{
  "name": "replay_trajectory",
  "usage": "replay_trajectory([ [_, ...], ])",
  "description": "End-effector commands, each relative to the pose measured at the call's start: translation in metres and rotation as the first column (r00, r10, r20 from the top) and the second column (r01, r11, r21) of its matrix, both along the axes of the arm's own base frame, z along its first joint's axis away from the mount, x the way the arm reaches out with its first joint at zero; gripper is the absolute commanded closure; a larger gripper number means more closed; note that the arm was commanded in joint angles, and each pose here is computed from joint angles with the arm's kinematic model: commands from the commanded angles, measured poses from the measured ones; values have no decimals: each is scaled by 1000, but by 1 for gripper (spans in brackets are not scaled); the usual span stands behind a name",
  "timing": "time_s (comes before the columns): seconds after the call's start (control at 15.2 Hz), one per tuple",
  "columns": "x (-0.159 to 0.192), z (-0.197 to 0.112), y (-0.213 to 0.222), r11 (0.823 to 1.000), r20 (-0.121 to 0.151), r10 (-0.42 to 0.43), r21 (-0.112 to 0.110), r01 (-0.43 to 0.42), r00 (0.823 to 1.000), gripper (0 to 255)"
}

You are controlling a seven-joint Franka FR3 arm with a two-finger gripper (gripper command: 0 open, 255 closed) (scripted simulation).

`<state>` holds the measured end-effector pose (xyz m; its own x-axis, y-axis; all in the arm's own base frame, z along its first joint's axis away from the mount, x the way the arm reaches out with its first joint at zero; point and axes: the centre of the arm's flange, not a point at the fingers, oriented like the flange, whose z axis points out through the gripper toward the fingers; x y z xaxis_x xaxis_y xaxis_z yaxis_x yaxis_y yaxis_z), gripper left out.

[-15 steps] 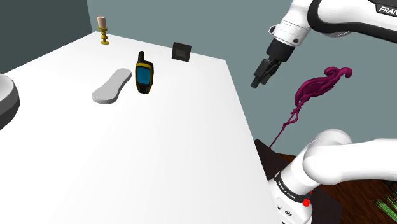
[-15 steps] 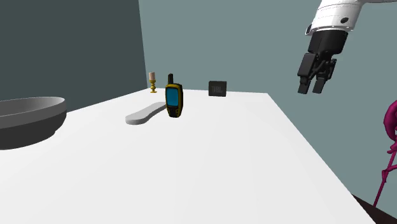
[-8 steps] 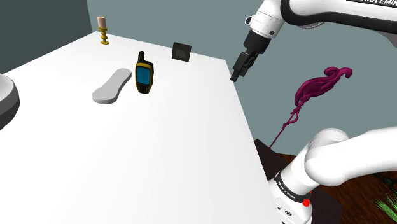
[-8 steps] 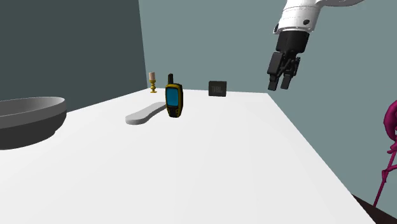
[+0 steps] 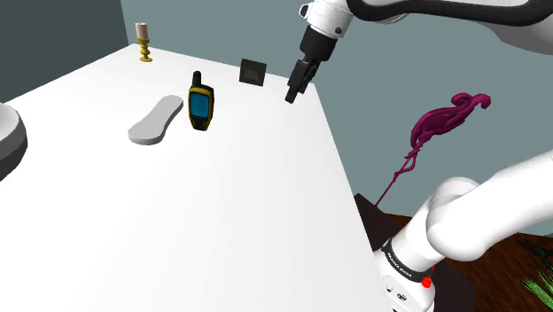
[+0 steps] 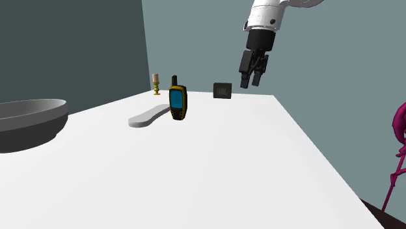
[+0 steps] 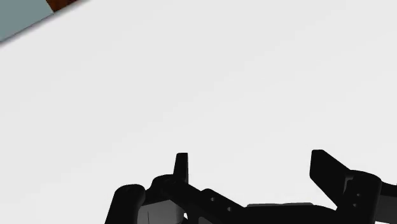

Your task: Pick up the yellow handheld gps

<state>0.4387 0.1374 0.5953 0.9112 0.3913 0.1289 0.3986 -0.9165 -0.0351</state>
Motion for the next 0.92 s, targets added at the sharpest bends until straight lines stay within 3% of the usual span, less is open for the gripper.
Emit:
replay_trajectory([
  [0.0,15,4,22,999,12,48,-5,-48,999,0],
  [0.4,52,12,89,982,46,188,-27,-186,981,0],
  [0.86,82,22,173,938,82,346,-57,-342,935,0],
])
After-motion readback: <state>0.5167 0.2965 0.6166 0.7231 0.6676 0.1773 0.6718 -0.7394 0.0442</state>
